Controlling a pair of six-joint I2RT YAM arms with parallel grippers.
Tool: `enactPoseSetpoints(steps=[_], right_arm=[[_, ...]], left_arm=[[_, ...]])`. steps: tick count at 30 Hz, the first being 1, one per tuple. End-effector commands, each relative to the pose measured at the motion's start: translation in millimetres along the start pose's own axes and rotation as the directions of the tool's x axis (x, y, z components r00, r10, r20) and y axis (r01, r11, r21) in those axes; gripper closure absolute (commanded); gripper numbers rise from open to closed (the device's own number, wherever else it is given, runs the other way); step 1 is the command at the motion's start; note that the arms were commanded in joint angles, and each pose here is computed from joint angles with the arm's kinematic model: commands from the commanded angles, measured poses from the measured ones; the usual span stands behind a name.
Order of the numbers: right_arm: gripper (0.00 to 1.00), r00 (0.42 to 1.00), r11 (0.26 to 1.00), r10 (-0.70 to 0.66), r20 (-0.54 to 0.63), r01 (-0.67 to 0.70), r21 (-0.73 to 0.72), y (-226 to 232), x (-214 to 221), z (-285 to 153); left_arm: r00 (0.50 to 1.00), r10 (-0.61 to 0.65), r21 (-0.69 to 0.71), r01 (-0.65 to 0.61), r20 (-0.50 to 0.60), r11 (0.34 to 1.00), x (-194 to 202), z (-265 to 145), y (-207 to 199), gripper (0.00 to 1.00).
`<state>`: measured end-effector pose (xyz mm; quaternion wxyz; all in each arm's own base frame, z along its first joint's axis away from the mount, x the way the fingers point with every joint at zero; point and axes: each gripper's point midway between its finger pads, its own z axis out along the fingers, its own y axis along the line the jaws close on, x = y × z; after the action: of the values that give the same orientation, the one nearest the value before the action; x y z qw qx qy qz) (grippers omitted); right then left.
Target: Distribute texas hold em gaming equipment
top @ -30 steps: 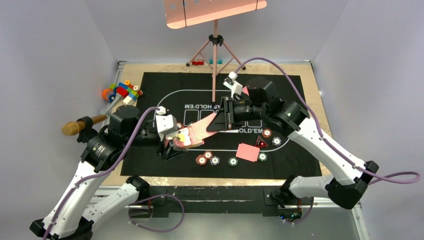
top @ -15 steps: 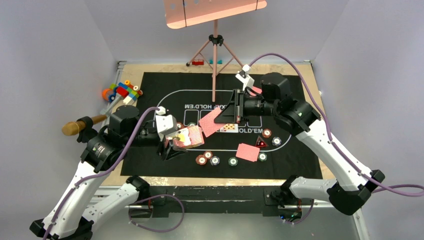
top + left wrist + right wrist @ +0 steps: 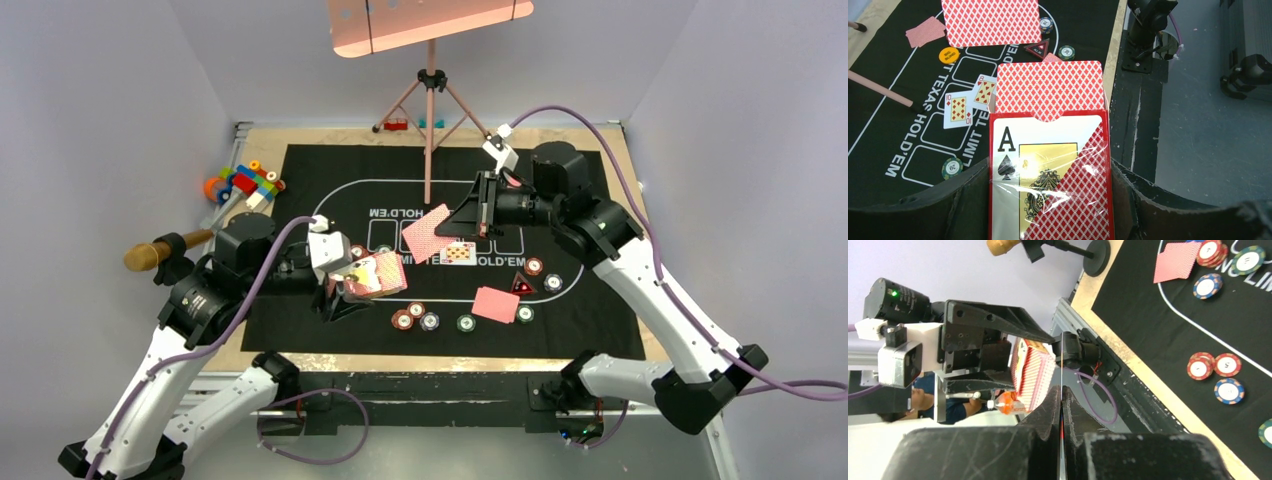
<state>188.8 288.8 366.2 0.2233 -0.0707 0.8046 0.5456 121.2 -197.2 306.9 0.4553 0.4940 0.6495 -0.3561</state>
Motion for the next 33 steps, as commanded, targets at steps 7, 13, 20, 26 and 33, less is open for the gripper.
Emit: enactPoseSetpoints(steps=[7,13,20,26,33], right_arm=[[1.00,0.985,0.845,-0.168,0.024,0.132,0.519,-137,-49,31],[1.00,0.966,0.477,-0.258,0.013,0.116,0.871,-237,-84,13],[1.00,0.940,0.123,-0.338,-0.043,0.089,0.988,-281,-116,-11],[1.00,0.911,-0.146,-0.331,-0.246,0.208,0.967,-316,-110,8],[1.00,0.875,-0.252,-0.287,-0.389,0.323,0.912,-339,-84,44]], left_arm=[[0.998,0.037,0.000,-0.037,0.055,0.999,-13,-2,-1,1.00],[0.998,0.041,-0.004,-0.040,0.051,0.999,-13,-4,-1,1.00],[0.998,0.032,0.001,-0.032,0.058,0.999,-14,-2,-1,1.00],[0.998,0.027,0.005,-0.027,0.056,1.000,-12,-3,-3,1.00],[0.998,0.023,0.001,-0.023,0.051,1.000,-11,-3,-3,1.00]])
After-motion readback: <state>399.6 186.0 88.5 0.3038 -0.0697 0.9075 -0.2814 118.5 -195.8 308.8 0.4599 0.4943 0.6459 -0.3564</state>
